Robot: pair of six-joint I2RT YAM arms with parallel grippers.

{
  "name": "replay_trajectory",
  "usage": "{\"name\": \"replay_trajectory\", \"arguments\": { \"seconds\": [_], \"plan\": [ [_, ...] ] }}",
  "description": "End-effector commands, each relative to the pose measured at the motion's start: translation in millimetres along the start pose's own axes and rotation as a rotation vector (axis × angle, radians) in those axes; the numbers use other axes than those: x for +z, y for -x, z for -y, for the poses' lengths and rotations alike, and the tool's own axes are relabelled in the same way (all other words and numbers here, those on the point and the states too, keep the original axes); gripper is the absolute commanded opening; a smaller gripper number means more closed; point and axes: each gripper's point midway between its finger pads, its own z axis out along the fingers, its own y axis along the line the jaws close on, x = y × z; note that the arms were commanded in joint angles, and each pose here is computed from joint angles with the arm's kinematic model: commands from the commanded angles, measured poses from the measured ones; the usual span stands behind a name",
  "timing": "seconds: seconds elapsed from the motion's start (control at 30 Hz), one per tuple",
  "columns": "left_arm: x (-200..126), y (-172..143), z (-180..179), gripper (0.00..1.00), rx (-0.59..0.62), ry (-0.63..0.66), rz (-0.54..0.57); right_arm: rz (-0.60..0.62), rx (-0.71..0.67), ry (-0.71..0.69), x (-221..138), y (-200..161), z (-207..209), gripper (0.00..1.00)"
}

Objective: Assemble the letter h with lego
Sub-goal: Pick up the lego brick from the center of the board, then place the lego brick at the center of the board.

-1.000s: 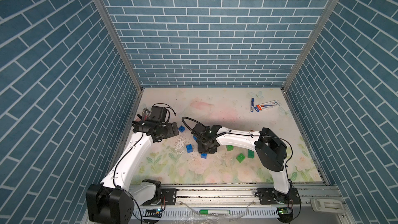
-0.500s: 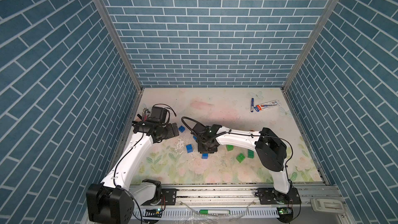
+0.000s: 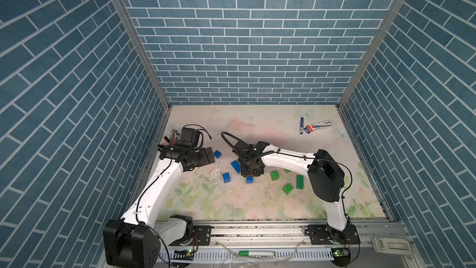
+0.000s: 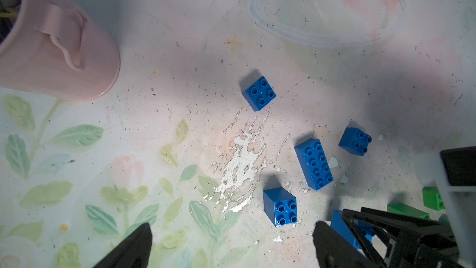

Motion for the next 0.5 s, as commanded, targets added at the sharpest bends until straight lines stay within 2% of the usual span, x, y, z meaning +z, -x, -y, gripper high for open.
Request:
{"name": "replay_trajectory", "arguments": {
  "seconds": [0.0, 0.33, 0.47],
  "plan": [
    [2, -3, -2, 0.99, 0.007, -0.003, -0.014, -0.028, -0.023, -0.046, 9, 3, 11, 0.24],
    [4, -5, 0, 0.99, 0.01, -0.012, -0.023, -0.047, -0.045, -0.057, 17, 15, 10, 0.25],
    [6, -5, 1, 0.99, 0.008, -0.017, -0.033, -0.045, -0.052, -0.07, 18, 18, 11, 0.3]
  ]
}}
